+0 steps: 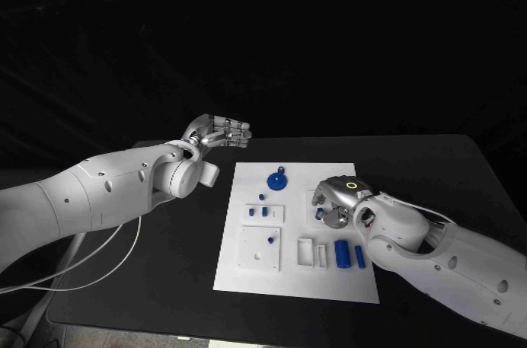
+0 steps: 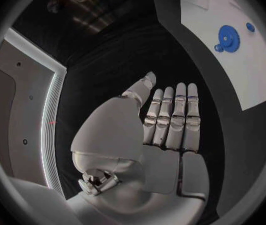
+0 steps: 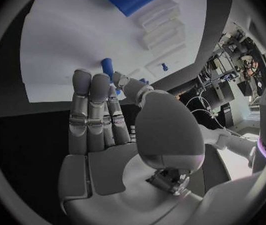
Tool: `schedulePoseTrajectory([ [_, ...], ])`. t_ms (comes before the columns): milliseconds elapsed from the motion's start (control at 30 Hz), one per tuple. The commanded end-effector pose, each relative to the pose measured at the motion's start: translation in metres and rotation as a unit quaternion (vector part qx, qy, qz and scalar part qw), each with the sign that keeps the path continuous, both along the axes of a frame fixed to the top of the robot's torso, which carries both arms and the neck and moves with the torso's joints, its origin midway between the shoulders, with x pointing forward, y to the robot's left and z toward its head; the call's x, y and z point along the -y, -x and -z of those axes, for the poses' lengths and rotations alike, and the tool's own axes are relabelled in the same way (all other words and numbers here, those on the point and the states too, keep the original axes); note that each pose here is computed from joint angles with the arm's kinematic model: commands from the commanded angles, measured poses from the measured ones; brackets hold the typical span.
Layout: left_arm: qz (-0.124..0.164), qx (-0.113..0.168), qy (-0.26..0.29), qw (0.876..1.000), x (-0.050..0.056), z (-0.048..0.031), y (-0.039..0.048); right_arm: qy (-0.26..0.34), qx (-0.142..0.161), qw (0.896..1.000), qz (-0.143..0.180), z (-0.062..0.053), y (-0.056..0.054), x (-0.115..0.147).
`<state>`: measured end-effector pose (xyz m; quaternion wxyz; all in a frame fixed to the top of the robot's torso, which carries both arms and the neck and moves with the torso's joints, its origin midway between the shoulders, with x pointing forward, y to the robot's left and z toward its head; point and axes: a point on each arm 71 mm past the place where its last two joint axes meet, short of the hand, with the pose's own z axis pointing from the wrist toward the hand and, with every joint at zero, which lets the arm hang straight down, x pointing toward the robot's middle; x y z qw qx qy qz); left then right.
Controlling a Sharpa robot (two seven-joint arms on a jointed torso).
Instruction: Assemble the parts on the task board
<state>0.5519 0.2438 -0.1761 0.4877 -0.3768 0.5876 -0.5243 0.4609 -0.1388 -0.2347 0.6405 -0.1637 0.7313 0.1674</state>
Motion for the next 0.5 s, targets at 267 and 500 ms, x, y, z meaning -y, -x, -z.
schedulePoseTrajectory([
  [267, 0.005, 0.0, 0.005, 1.0, 0.002, -0.0006, 0.0, 0.018, -0.007, 1.0, -0.006, 0.008, 0.002, -0.005],
  [500, 0.004, -0.001, 0.004, 1.0, 0.001, -0.0005, 0.0002, 0.037, -0.024, 0.999, -0.007, 0.016, 0.003, -0.004],
])
